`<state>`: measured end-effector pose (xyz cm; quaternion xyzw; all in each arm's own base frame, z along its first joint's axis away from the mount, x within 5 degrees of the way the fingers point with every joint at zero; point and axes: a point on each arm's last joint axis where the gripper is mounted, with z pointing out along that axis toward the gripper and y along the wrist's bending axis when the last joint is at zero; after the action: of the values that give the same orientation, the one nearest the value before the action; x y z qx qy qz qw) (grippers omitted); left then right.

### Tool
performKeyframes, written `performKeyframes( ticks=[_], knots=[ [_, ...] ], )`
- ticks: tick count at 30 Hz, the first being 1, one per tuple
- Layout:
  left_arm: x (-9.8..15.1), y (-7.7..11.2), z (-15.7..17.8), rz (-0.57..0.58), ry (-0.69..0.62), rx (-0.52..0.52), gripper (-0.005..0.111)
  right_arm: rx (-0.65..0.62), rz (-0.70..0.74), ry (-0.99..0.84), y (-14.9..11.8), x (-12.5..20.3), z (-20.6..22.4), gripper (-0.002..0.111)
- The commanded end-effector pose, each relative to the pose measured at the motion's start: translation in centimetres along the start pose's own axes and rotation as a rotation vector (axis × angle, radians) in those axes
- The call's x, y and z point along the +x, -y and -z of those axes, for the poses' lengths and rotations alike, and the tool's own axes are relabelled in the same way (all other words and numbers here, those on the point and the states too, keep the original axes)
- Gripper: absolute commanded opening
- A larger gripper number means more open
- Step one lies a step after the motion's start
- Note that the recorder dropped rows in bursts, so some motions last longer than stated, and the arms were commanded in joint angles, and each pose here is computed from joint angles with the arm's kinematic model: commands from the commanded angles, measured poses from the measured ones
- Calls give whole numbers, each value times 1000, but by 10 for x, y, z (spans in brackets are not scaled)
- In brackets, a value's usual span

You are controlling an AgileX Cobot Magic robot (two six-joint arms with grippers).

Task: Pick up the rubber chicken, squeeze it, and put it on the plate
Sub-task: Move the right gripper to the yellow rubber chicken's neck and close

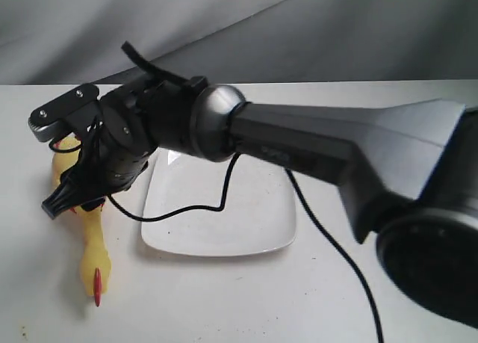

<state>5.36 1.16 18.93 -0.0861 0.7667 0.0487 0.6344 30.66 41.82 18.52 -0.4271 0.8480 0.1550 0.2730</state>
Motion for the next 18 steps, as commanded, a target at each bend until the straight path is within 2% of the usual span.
performKeyframes(
  ticks=[1,7,9,15,17,18],
  knots=[
    [1,0,0,19,0,1,0,-52,10,-17,-13,6,-29,53],
    [1,0,0,19,0,1,0,-54,24,-53,-19,19,-51,51],
    [1,0,0,19,0,1,0,-54,23,-56,-18,21,-54,47],
    [1,0,0,19,0,1,0,-44,35,-46,-17,22,-58,10],
    [1,0,0,19,0,1,0,-32,53,-44,-16,21,-57,0],
    [1,0,0,19,0,1,0,-17,73,-37,-15,19,-54,0]
  ],
)
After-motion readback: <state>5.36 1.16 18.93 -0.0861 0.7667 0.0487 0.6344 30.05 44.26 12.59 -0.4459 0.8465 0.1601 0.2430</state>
